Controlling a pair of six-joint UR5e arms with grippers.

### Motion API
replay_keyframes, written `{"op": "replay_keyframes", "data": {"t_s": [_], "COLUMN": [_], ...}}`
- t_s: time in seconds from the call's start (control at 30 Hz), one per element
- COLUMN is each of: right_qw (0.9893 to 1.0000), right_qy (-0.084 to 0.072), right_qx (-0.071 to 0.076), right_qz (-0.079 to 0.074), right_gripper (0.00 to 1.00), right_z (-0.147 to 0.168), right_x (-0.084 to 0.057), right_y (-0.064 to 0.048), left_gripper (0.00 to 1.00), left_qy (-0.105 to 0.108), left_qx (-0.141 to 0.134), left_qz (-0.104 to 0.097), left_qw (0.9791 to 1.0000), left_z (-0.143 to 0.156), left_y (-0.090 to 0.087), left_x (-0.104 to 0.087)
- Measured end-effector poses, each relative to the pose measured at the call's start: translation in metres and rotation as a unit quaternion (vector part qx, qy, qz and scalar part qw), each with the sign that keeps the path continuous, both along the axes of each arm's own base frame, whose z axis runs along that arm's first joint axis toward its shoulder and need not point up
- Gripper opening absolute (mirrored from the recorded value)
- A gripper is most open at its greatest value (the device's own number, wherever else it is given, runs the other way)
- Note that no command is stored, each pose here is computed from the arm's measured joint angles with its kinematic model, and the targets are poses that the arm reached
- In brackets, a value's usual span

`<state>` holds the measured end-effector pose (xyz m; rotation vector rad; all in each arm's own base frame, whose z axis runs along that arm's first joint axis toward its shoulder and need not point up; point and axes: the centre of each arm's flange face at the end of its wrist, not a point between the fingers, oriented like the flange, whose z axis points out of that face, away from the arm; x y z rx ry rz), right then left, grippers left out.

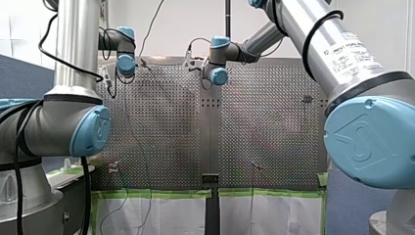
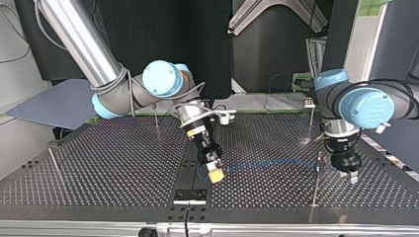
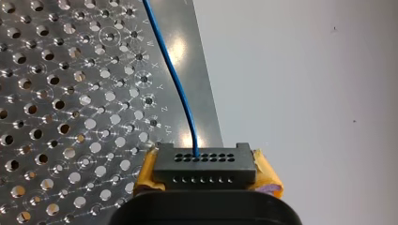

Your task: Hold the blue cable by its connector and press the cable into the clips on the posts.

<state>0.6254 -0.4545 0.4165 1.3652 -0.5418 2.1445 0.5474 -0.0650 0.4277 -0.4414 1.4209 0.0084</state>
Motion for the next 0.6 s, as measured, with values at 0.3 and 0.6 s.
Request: {"op": "replay_keyframes", "data": {"t_s": [0.3, 0.6], "right_qw": [1.0, 1.0], "right_qy": [0.001, 0.002], "right_qx": [0.0, 0.0], "right_qz": [0.0, -0.001], "right_gripper": [0.0, 0.0], "right_z": [0.0, 0.0], "right_x": [0.0, 0.0], "right_y": [0.0, 0.0], "left_gripper": [1.0, 1.0], "left_qy": [0.027, 0.042], "left_qx": [-0.028, -0.054], "left_qz": [-0.003, -0.033], "left_qw": [0.9992, 0.9971], "left_z": [-0.007, -0.008], "left_y": [0.002, -0.005], "left_x": [-0.007, -0.033]}}
